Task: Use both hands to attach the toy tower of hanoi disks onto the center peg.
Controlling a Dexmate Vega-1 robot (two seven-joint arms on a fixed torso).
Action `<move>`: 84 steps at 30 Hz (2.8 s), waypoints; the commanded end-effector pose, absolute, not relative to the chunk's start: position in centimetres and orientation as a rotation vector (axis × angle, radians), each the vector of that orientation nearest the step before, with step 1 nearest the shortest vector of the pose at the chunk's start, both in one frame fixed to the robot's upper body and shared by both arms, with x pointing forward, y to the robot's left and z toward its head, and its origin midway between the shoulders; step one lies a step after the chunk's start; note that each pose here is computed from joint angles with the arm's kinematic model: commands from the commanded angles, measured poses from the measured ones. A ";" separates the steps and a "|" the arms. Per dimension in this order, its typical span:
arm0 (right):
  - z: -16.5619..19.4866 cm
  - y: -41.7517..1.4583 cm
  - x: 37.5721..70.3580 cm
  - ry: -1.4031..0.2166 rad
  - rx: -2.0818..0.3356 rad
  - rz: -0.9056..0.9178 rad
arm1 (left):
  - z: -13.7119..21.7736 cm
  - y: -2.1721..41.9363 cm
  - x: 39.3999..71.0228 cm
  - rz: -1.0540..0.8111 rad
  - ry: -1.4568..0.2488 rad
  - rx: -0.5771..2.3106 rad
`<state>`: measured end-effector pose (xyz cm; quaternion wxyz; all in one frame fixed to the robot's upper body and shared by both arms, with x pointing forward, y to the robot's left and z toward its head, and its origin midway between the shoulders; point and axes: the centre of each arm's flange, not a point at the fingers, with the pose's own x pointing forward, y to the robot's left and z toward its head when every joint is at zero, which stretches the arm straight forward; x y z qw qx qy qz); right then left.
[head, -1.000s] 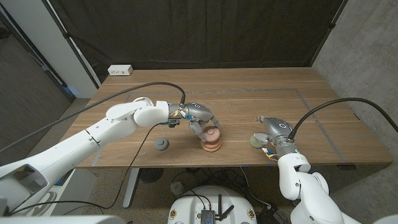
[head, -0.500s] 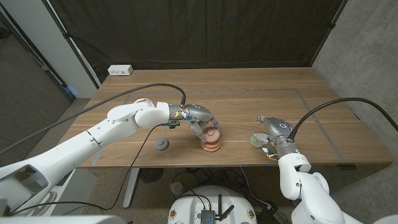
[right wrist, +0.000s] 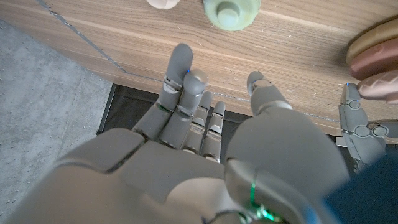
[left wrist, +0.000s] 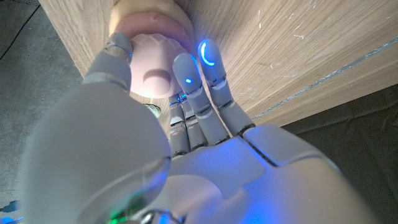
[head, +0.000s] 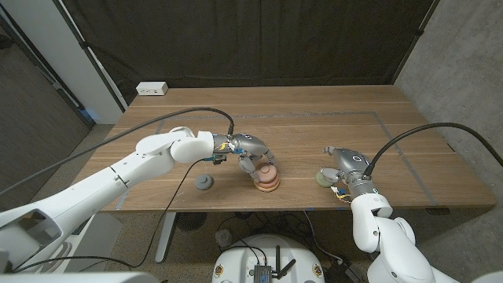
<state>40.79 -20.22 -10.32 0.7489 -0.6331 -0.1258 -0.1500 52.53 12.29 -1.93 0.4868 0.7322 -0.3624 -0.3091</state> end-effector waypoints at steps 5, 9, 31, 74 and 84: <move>-10.4 -20.3 40.8 -0.273 -1.380 -0.327 | -2.5 11.7 52.7 -0.782 -0.880 1.769; -10.5 -20.4 40.7 -0.271 -1.379 -0.328 | -2.5 11.7 52.8 -0.774 -0.874 1.775; -10.3 -20.5 40.6 -0.274 -1.383 -0.329 | -2.7 12.2 53.2 -0.761 -0.856 1.783; -10.0 -20.3 40.9 -0.280 -1.380 -0.333 | -1.5 12.3 53.3 -0.762 -0.786 1.890; -9.9 -20.3 40.9 -0.276 -1.381 -0.336 | -1.5 12.1 53.5 -0.785 -0.729 1.926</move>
